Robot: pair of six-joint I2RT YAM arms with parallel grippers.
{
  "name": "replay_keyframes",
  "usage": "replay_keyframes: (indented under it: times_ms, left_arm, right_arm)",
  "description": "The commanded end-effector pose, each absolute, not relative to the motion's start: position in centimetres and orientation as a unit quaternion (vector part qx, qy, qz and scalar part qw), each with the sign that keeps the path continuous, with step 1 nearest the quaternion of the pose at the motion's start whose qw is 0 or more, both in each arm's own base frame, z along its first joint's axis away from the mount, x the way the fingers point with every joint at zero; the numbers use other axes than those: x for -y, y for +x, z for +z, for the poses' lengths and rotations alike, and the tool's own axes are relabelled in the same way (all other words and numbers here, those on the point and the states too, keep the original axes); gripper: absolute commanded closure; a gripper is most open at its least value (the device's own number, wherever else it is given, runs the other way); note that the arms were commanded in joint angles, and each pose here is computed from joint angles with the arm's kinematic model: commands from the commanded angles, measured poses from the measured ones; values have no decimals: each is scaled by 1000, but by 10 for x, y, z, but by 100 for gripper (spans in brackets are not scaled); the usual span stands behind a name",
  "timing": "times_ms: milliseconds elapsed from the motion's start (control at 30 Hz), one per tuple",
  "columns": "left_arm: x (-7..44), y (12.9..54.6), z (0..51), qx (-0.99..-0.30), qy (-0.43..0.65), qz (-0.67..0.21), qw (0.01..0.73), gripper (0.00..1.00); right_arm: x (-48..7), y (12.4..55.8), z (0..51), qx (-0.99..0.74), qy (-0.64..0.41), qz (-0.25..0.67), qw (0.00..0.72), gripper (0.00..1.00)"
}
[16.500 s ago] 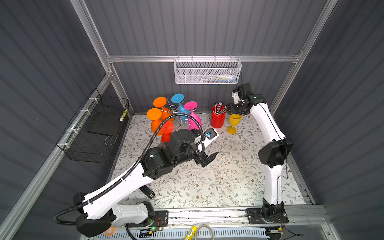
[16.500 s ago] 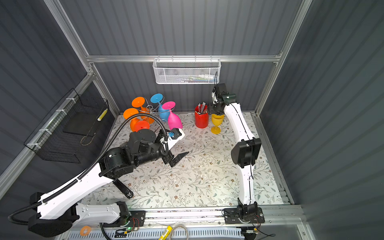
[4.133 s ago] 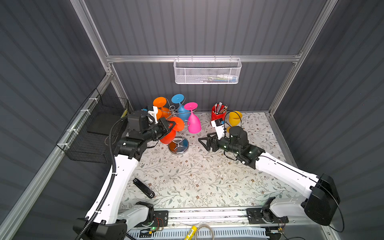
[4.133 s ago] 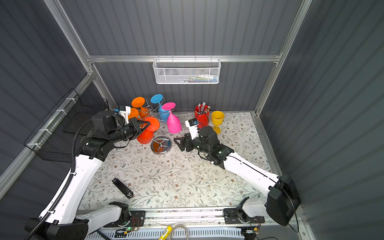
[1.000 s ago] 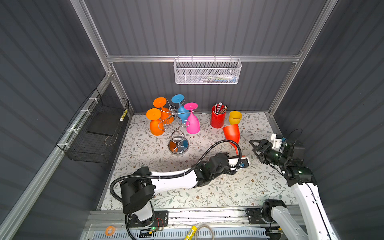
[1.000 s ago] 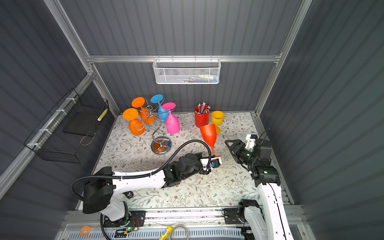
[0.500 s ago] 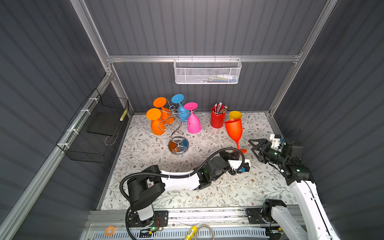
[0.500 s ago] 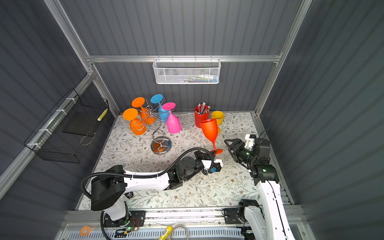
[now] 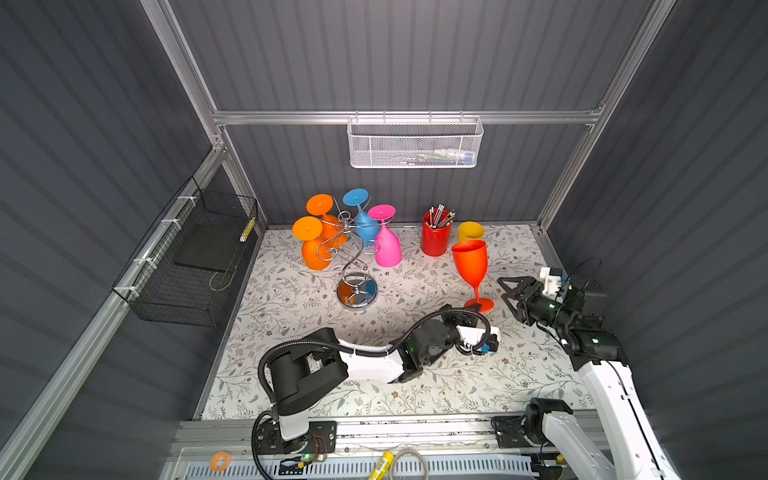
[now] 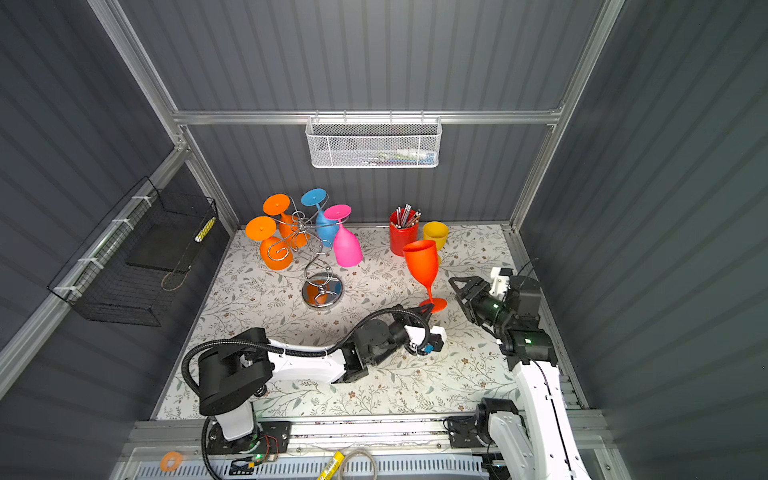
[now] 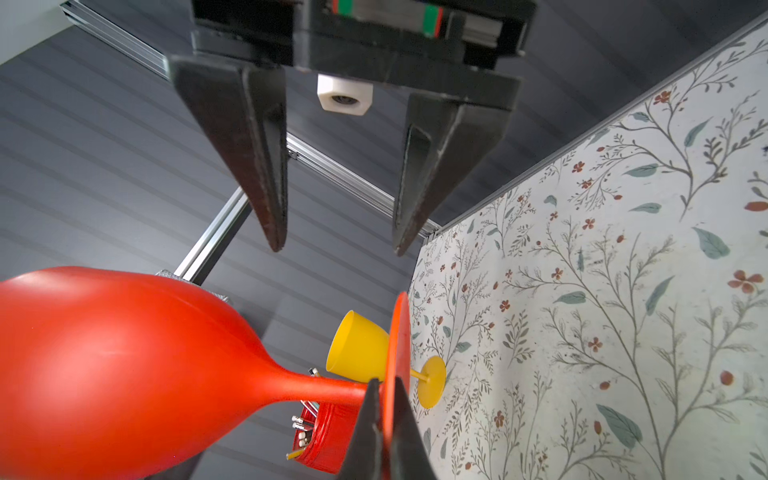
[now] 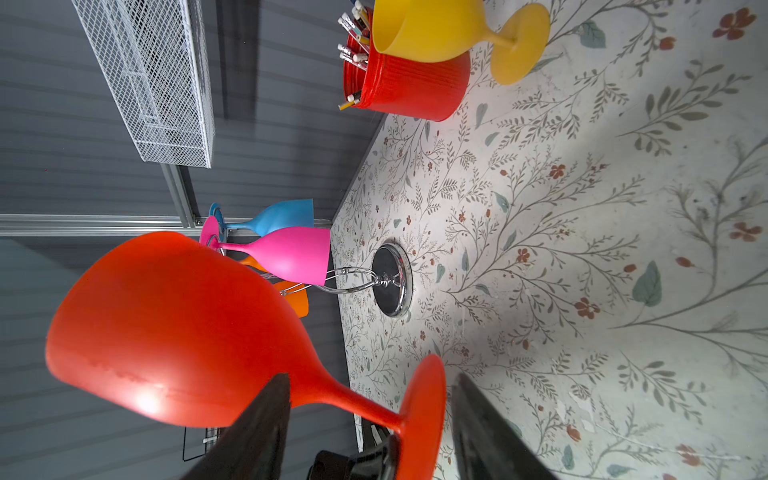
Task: Take the wine glass off the wine glass rack
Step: 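Carry the red glass with the left gripper toward the yellow glass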
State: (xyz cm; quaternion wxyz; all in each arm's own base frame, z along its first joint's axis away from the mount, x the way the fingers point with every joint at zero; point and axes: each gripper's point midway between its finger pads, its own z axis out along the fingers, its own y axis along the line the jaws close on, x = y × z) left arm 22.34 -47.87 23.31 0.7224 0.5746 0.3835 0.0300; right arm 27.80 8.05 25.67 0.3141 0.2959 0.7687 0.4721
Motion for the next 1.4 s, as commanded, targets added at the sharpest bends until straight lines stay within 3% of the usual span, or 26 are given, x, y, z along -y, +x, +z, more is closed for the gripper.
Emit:
replay_keyframes:
  times_ms: [0, 967, 1233, 1367]
  left_arm:
    - [483, 217, 242, -365, 559, 19, 744, 100]
    - [503, 232, 262, -334, 503, 62, 794, 100]
    - [506, 232, 266, -332, 494, 57, 802, 100]
    - [506, 233, 265, -335, 490, 53, 803, 100]
  right_arm:
    - [-81, 280, 259, -763, 294, 480, 318, 38]
    - [-82, 285, 226, -796, 287, 439, 301, 53]
    - [-85, 288, 225, -797, 287, 439, 299, 71]
    - [-84, 289, 224, -794, 292, 438, 302, 90]
